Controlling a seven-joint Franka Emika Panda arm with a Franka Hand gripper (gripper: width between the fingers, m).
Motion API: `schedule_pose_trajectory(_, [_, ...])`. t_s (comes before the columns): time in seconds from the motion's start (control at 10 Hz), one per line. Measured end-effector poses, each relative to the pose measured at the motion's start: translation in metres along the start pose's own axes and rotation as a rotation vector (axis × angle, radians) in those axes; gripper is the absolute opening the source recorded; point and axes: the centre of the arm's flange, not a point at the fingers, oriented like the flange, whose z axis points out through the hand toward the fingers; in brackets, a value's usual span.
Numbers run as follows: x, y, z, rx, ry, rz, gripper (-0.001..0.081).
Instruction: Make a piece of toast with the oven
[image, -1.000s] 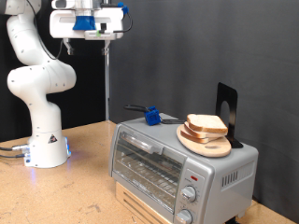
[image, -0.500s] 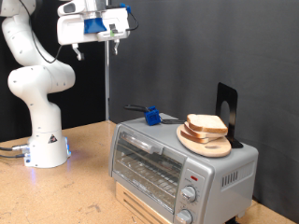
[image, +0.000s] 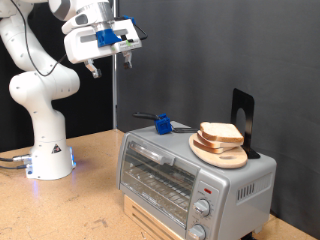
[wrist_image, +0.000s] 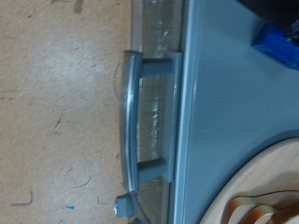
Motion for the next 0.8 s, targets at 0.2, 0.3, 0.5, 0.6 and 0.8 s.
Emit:
schedule_pose_trajectory(0.2, [0.009, 0.008, 0.010, -0.012, -0.092, 0.062, 0.0800])
schedule_pose_trajectory(0.3, [0.017, 0.010, 0.020, -0.032, -0.129, 0.083, 0.0800])
schedule_pose_trajectory(0.5, [0.037, 0.011, 0.044, -0.075, -0.160, 0.099, 0.0800])
schedule_pose_trajectory(0.6, [0.045, 0.004, 0.054, -0.095, -0.160, 0.102, 0.0800])
schedule_pose_trajectory(0.8, [0.043, 0.006, 0.052, -0.083, -0.170, 0.096, 0.0800])
